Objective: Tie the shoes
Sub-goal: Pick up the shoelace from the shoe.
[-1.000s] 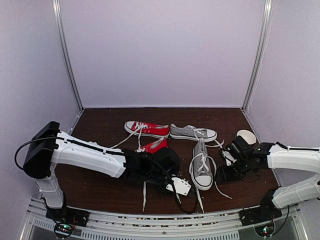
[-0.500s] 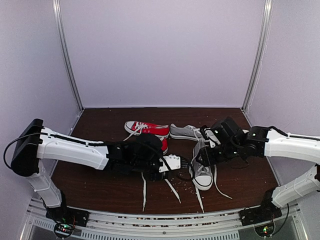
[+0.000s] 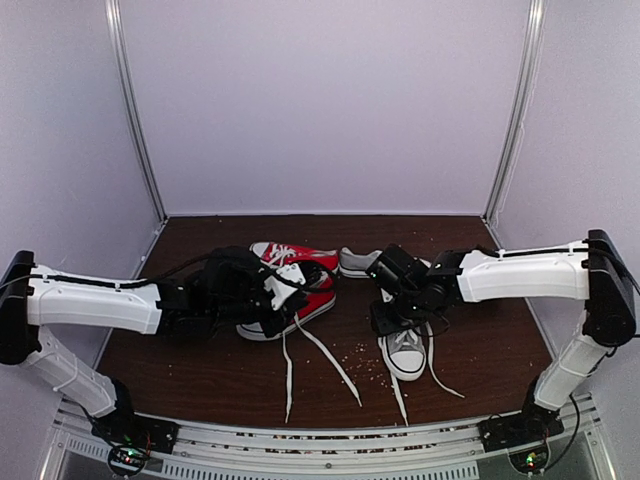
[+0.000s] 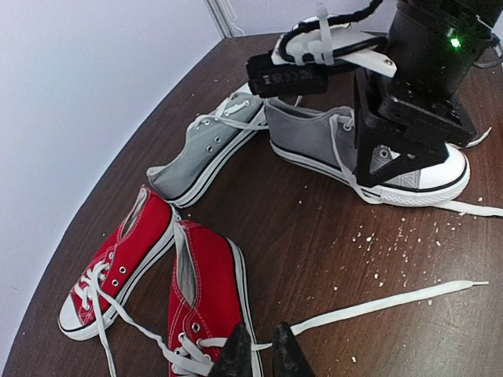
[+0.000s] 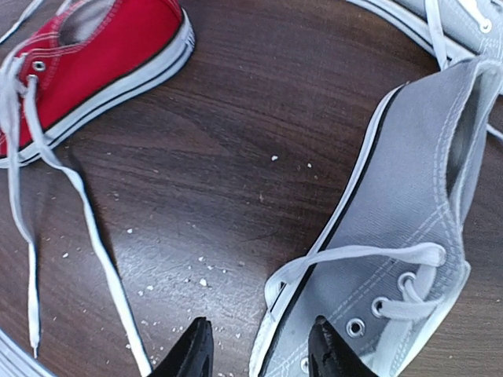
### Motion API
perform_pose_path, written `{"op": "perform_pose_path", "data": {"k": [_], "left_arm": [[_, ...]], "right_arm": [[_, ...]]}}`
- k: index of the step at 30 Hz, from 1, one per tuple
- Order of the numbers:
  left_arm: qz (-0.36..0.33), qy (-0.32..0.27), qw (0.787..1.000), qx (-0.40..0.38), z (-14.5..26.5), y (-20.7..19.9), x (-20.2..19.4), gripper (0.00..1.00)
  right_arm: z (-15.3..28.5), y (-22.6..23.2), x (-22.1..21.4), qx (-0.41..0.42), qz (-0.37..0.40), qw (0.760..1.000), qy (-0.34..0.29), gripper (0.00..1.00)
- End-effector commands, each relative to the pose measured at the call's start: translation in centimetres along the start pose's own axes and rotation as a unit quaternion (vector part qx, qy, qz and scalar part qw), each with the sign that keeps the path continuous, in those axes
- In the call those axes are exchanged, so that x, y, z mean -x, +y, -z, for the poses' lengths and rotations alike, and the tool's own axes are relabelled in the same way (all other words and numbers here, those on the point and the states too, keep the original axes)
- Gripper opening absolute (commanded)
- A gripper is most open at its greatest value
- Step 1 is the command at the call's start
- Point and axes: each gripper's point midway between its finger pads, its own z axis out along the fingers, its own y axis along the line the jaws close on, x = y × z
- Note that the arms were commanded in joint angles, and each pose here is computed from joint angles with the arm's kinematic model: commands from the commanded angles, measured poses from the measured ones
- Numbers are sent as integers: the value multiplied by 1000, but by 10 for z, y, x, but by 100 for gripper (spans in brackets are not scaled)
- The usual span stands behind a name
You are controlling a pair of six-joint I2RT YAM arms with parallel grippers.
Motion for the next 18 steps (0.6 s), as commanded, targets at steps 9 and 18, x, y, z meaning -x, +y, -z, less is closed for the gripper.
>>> {"op": "perform_pose_path", "data": {"k": [9, 18], "left_arm": [[14, -22, 999, 22, 17, 11, 7, 12], [14, -41, 999, 15, 25, 10, 16, 12]], "right_arm": [[-44, -6, 22, -54, -31, 998, -20, 39], [-56, -13, 25, -80, -20, 996, -17, 31]]}}
